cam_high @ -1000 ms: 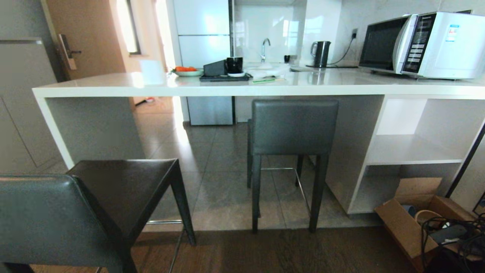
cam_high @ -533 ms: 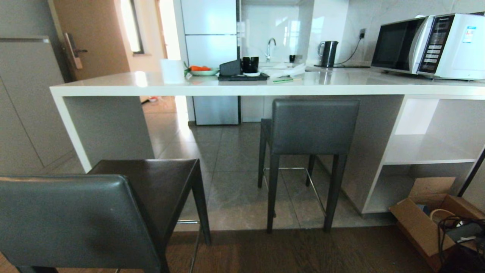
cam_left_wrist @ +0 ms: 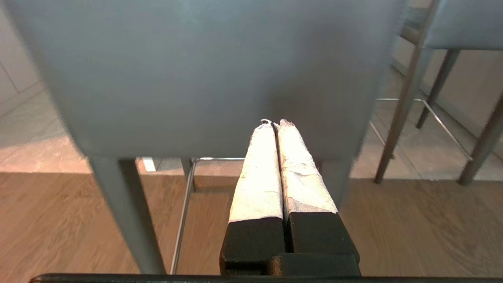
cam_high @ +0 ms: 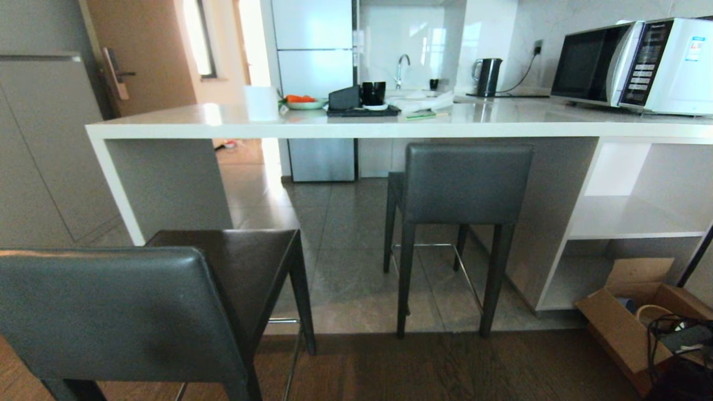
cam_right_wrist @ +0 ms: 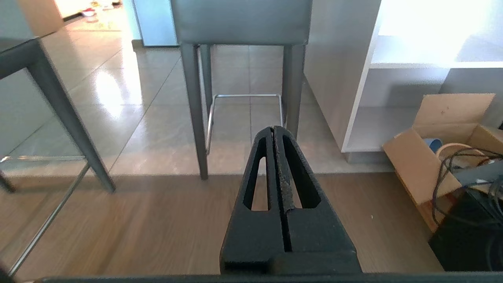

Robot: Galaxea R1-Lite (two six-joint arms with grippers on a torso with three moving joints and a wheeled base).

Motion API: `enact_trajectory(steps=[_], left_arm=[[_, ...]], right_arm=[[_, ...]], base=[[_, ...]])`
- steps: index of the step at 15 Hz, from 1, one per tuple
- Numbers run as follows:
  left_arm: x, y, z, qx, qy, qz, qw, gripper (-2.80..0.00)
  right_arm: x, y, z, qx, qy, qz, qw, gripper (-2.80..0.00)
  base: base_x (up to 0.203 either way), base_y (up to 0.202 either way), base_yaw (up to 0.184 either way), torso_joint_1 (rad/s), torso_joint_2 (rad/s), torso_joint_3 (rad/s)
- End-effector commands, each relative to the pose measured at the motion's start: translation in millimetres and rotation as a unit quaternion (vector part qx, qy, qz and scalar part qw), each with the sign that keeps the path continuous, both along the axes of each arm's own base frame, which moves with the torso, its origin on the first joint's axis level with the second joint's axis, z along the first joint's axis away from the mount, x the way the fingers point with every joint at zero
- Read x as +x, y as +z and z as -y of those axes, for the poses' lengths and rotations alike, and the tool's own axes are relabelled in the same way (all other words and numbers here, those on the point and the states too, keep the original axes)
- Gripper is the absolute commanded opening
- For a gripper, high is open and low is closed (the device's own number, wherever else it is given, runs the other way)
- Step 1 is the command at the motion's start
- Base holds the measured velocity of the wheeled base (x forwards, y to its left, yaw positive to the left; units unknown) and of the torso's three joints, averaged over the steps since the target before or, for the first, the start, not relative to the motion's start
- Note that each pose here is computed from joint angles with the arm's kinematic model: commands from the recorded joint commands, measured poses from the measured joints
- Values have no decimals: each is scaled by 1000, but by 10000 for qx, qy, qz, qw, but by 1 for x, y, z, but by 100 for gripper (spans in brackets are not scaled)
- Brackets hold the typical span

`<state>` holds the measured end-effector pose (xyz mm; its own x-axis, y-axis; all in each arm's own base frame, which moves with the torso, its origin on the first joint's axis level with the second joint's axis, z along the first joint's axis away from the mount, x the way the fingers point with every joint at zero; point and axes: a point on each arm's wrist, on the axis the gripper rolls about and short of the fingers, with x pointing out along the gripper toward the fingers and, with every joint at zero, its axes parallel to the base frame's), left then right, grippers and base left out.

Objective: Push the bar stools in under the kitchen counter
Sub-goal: Push the gray chair back under the dining table

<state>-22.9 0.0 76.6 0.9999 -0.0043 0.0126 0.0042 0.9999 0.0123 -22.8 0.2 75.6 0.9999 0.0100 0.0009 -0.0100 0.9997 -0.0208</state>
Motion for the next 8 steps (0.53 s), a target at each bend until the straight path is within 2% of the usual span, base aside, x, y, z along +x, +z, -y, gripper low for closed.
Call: enact_trajectory(steps=[1,6,7,8], left_arm=[[1,-2,0,0,-1,-40,10000,-280],[1,-2,0,0,-1,-40,10000,-280],[1,-2,0,0,-1,-40,10000,-280],[1,-2,0,0,-3,-40,10000,-280]], right_arm=[[1,-2,0,-4,4,-43,10000,-280],[1,-2,0,-4,4,-49,10000,-280],[1,-2,0,-4,1,-44,10000,-280],[1,-2,0,-4,4,-43,10000,-280]], base=[[-171,0,-2,1,-1,1],[-196,0,-1,0,1,2],[-154,0,3,-4,2,0],[0,0,0,0,0,0]])
